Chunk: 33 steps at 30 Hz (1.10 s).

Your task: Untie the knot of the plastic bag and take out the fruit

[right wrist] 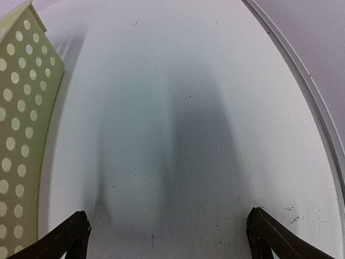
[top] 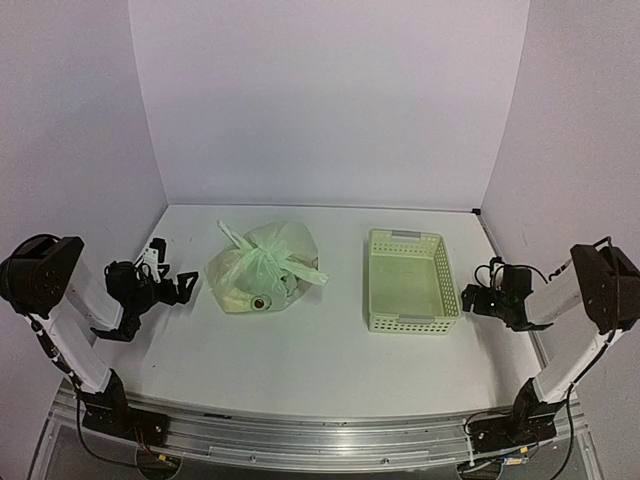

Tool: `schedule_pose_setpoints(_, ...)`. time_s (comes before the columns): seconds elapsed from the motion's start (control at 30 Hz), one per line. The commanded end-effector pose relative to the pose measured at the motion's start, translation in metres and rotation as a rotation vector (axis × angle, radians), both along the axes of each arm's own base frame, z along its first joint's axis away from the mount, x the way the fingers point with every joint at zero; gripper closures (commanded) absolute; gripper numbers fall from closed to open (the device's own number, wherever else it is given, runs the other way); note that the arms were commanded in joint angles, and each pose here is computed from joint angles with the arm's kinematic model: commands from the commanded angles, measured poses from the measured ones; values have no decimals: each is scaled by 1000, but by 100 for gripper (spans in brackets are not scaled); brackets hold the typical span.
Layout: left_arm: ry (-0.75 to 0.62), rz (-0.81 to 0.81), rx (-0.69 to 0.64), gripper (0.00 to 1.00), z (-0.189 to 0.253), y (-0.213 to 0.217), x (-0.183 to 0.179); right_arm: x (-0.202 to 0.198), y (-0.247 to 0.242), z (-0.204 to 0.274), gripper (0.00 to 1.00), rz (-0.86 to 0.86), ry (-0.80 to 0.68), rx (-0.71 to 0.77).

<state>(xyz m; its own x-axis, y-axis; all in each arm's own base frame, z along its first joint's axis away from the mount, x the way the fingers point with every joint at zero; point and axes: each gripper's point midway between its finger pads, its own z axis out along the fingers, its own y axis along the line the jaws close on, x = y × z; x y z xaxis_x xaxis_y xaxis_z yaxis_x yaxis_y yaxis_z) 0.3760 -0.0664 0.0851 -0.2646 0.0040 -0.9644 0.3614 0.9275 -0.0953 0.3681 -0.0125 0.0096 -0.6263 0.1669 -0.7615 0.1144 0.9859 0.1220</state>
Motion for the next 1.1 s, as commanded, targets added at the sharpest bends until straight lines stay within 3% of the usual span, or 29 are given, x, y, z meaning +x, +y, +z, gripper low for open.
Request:
schedule_pose_setpoints(0.0, -80, -14, 1, 0, 21, -2, 6, 3, -2, 13, 2, -20, -8, 2)
schedule_pose_setpoints(0.2, -29, 144, -20, 0, 42, 23, 17, 2, -4, 74, 2, -24, -77, -14)
schedule_pose_setpoints(0.27, 33, 135, 60, 0, 49, 25, 20, 3, 4, 99, 2, 28, -73, -7)
schedule_pose_setpoints(0.37, 39, 176, 75, 0, 77, 33, 15, 15, 26, 160, 2, 152, -96, 49)
schedule_pose_setpoints(0.5, -41, 22, 167, 0, 117, 12, 1, 30, 69, 225, 7, 342, -133, 155)
schedule_pose_setpoints(0.6, -14, -42, 228, 0, 131, 6, 12, 34, 133, 253, 7, 562, -195, 39)
schedule_pose_setpoints(0.77, 97, -583, 339, 1, 142, -89, -13, 23, 254, 259, 10, 924, -183, -38)
schedule_pose_setpoints(0.83, 137, -713, 395, 13, 135, -124, -22, 16, 303, 254, 11, 1062, -191, -67)
schedule_pose_setpoints(0.93, 209, -753, 399, 41, 125, -150, -11, 9, 365, 251, 12, 1217, -232, -108)
schedule_pose_setpoints(1.07, 263, -719, 446, 28, 109, -166, 11, 5, 425, 236, 13, 1325, -249, -131)
